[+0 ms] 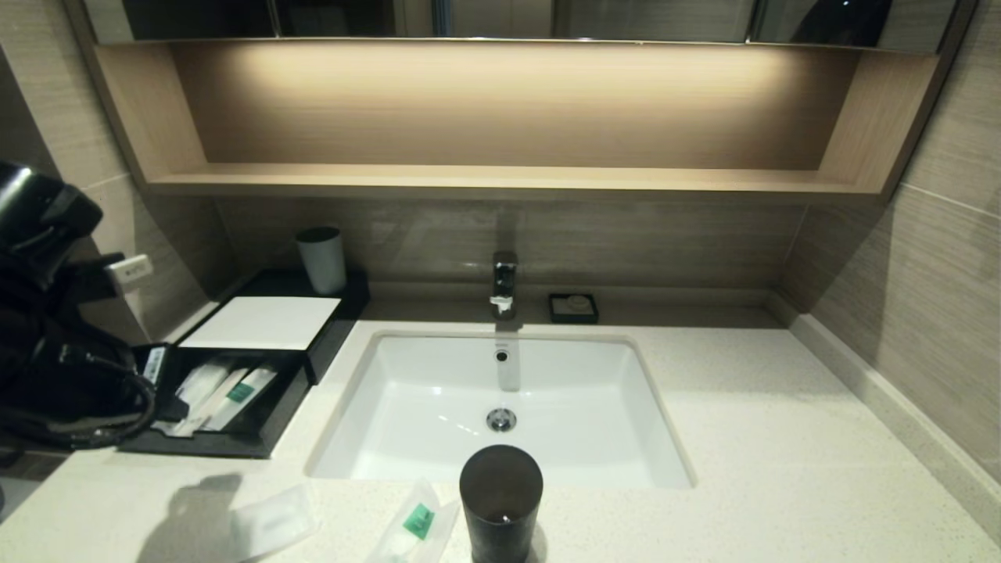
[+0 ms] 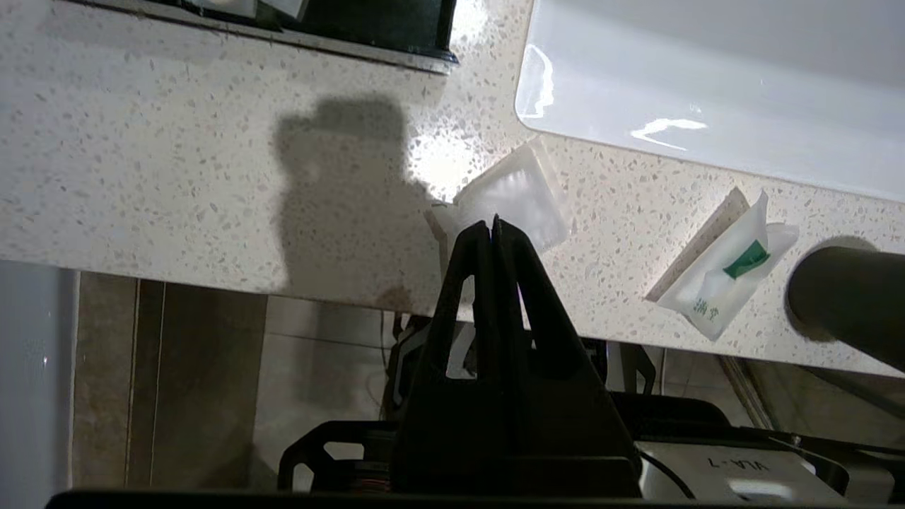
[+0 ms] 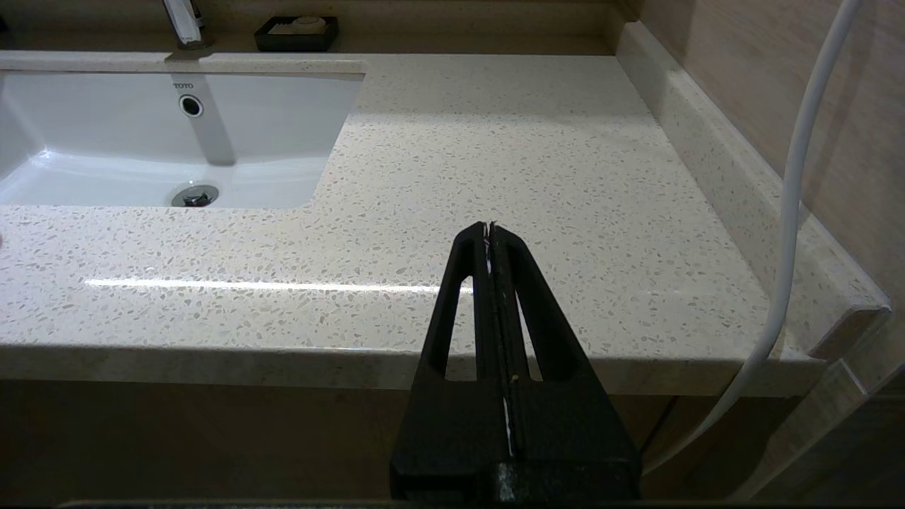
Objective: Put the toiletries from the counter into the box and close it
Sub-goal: Pick up the bathroom toiletry
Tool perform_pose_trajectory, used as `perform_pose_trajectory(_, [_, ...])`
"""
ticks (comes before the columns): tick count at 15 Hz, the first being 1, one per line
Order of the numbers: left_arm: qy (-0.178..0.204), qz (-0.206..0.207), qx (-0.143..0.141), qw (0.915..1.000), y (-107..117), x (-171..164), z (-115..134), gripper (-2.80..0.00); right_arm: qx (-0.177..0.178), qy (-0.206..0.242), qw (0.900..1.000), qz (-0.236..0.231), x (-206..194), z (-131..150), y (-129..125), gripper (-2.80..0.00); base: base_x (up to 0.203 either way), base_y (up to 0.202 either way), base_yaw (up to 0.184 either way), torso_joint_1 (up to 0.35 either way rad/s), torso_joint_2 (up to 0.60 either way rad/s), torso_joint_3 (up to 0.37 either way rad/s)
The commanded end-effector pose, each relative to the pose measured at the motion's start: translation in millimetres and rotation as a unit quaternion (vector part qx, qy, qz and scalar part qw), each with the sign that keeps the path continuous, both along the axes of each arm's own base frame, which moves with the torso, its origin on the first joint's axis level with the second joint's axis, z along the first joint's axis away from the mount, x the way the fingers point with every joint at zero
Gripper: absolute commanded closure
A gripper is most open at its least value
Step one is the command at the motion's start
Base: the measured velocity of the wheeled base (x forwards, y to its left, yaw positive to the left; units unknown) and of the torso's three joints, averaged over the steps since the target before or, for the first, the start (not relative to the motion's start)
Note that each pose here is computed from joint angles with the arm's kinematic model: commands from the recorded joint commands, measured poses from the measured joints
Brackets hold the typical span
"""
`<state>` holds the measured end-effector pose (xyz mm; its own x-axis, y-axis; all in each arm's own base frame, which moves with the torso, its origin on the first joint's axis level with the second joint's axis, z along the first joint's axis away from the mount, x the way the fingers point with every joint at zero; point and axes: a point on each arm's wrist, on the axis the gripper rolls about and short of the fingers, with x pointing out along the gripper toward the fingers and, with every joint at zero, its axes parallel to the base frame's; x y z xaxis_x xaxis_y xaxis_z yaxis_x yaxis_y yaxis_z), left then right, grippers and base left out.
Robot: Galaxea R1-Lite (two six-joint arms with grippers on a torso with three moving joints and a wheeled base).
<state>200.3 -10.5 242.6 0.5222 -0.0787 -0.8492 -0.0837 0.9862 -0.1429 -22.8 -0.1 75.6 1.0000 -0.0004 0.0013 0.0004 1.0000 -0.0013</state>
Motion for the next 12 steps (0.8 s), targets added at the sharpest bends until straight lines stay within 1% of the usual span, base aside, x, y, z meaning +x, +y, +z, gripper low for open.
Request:
perform_pose_trajectory(1, [0.022, 0.004, -0.006, 0.9997, -1.4, -7.0, -9.6, 0.00, 0.000, 0.000, 1.000, 0.000, 0.0, -0.4, 0.0, 0.00, 0.000, 0.000, 0.000, 0.000, 0.00, 0.000])
perform_pose_trajectory(5, [0.075, 0.010, -0.013, 0.9971, -1.8, -10.7, -34.2, 0.00, 0.000, 0.000, 1.000, 0.000, 0.1, -0.4, 0.0, 0.00, 0.000, 0.000, 0.000, 0.000, 0.00, 0.000])
perform_pose_trajectory(6, [0.083, 0.007, -0.022, 0.9963, -2.3, -11.0, -38.1, 0.00, 0.000, 0.000, 1.000, 0.000, 0.0, -0.4, 0.0, 0.00, 0.000, 0.000, 0.000, 0.000, 0.00, 0.000])
perform_pose_trajectory(8, [0.099, 0.017, -0.053, 0.9936, -3.4, -7.5, -42.6, 0.00, 0.000, 0.000, 1.000, 0.000, 0.0, -0.4, 0.0, 0.00, 0.000, 0.000, 0.000, 0.000, 0.00, 0.000])
perform_pose_trajectory(9, [0.110, 0.020, -0.059, 0.9920, -3.7, -6.2, -46.4, 0.00, 0.000, 0.000, 1.000, 0.000, 0.0, -0.4, 0.0, 0.00, 0.000, 0.000, 0.000, 0.000, 0.00, 0.000])
perform_pose_trajectory(12, [0.128, 0.021, -0.058, 0.9898, -3.7, -6.7, -55.1, 0.00, 0.000, 0.001, 1.000, 0.000, 0.1, -0.4, 0.0, 0.00, 0.000, 0.000, 0.000, 0.000, 0.00, 0.000])
